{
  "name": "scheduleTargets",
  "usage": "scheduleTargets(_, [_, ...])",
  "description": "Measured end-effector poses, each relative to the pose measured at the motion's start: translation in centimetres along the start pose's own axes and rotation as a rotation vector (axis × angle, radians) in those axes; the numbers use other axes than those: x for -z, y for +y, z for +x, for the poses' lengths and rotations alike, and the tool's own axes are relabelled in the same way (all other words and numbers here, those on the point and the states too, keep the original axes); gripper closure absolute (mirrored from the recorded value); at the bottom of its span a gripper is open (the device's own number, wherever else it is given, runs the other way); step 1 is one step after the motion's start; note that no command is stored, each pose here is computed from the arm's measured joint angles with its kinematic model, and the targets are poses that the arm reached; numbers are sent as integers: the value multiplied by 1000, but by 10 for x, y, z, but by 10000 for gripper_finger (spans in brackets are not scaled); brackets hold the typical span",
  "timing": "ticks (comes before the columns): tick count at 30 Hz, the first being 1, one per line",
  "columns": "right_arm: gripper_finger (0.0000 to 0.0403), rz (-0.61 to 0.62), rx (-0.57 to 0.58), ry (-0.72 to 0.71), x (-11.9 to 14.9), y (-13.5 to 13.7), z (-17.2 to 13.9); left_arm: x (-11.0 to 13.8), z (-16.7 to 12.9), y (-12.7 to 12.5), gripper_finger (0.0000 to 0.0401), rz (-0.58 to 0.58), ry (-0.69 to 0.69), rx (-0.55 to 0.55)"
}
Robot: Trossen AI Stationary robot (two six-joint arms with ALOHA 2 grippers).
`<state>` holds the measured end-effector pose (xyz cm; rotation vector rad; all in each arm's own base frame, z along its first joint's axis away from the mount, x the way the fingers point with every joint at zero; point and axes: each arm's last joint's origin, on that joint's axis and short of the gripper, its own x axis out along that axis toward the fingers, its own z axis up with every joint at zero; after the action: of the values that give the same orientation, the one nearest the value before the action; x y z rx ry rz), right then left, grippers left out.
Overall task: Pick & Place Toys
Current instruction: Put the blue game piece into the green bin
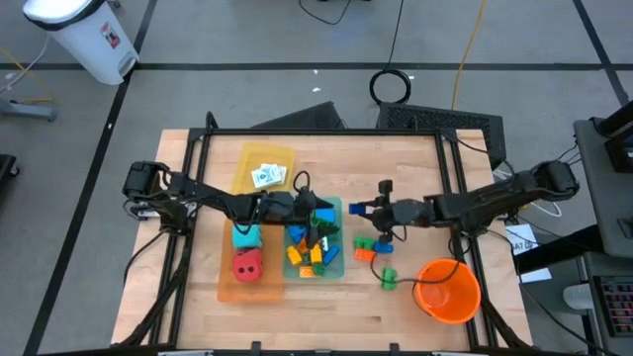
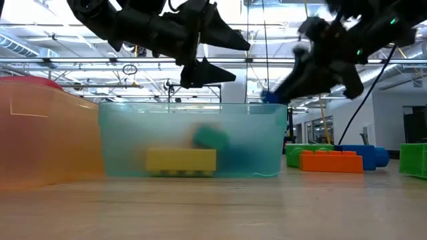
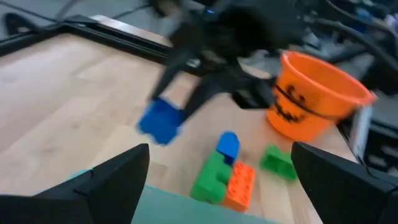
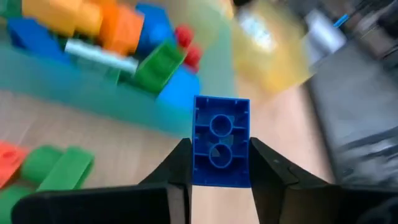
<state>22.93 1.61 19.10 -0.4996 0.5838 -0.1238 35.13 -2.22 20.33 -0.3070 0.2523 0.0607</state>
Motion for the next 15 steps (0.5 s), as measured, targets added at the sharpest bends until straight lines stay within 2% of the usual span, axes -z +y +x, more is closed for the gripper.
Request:
scheduleTargets(3, [325, -81, 91, -79, -15, 10, -9, -2, 0, 1, 4, -51, -32, -48])
scheduleTargets(7, [326, -185, 128, -185, -29, 25, -11, -2, 2, 1, 4, -78, -62, -51])
scheduleTargets(12, [324, -267, 192, -232, -36, 35, -3, -2, 7, -1, 4, -86, -122, -24])
scheduleTargets(15, [324, -302, 208, -245, -36, 38, 3, 5, 14, -1, 4, -81, -107, -25])
